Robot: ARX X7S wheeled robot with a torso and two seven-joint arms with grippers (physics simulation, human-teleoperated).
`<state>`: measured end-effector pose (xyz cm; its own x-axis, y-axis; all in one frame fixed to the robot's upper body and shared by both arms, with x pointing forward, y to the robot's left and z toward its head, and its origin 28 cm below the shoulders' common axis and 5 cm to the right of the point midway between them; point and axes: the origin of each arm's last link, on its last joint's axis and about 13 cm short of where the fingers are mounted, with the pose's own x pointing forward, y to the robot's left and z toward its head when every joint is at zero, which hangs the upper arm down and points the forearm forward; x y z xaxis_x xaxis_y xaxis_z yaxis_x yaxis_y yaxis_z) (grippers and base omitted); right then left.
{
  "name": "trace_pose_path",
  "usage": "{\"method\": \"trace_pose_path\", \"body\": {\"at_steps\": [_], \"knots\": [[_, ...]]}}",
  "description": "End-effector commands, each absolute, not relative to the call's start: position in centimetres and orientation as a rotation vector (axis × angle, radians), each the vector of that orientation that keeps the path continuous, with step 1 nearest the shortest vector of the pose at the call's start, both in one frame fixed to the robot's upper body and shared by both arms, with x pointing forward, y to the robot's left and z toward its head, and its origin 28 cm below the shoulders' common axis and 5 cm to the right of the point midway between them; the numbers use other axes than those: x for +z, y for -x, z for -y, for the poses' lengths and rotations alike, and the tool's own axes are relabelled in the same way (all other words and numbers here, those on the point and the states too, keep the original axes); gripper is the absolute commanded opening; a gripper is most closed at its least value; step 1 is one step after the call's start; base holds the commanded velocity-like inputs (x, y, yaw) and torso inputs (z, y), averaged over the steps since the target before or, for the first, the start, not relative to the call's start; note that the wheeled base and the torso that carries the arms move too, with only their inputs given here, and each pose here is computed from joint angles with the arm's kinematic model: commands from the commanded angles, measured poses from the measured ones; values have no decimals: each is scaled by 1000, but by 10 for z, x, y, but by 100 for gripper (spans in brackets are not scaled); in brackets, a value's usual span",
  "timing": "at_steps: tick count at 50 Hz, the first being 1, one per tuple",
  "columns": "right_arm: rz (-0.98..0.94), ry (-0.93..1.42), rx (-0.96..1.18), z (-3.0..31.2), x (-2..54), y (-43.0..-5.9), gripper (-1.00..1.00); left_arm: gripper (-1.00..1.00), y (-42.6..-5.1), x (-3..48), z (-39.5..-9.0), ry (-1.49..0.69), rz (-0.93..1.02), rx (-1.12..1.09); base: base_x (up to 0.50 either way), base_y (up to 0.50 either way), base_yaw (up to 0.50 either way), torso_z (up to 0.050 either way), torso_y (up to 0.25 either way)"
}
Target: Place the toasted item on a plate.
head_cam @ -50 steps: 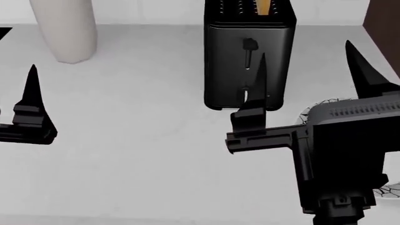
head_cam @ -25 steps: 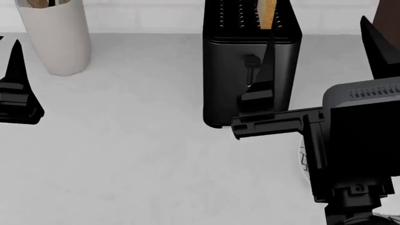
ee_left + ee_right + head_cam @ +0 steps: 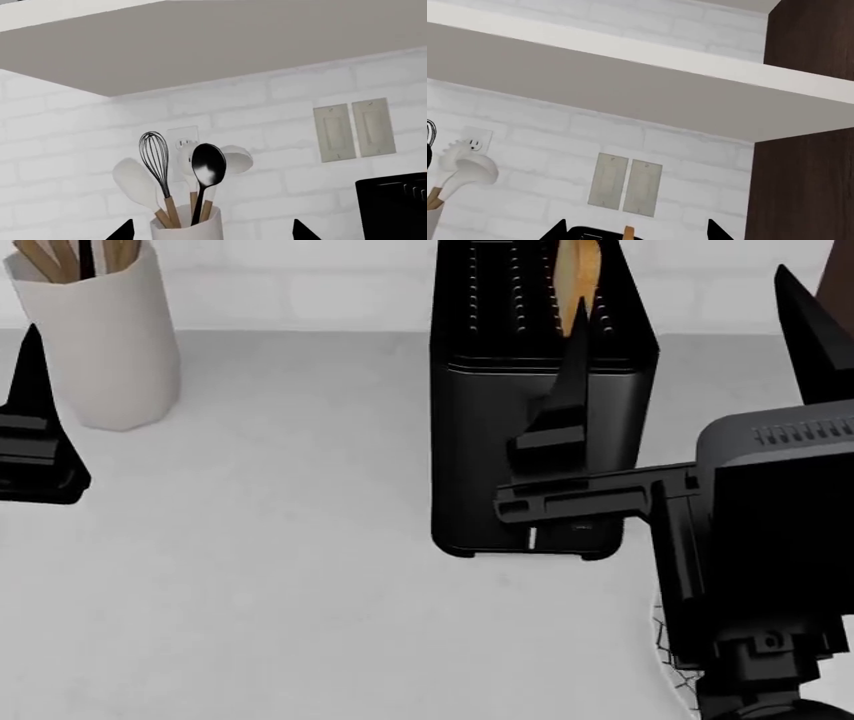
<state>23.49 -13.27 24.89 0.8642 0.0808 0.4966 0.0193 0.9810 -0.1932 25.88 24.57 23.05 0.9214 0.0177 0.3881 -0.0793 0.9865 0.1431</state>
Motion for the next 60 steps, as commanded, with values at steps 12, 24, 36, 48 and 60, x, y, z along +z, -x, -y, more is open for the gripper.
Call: {"method": "trace_pose_path", "body": {"at_steps": [12,24,36,48,60], "knots": [[527,193,40,132,250,-234,100,100,-257,229,-246,-159,390,49,175,0,0,0,0],[532,199,44,132,252,-234,100,100,-257,230,-246,-162,388,45,217,0,0,0,1],[532,197,45,132,252,-234,100,100,-257,229,-247,-168,385,47,218,0,0,0,0],[532,197,40,132,252,-232,100,100,-258,227,-246,-168,381,48,211,0,0,0,1],[532,154,38,130,253,-231,100,100,-258,227,-246,-167,381,48,66,0,0,0,0]]}}
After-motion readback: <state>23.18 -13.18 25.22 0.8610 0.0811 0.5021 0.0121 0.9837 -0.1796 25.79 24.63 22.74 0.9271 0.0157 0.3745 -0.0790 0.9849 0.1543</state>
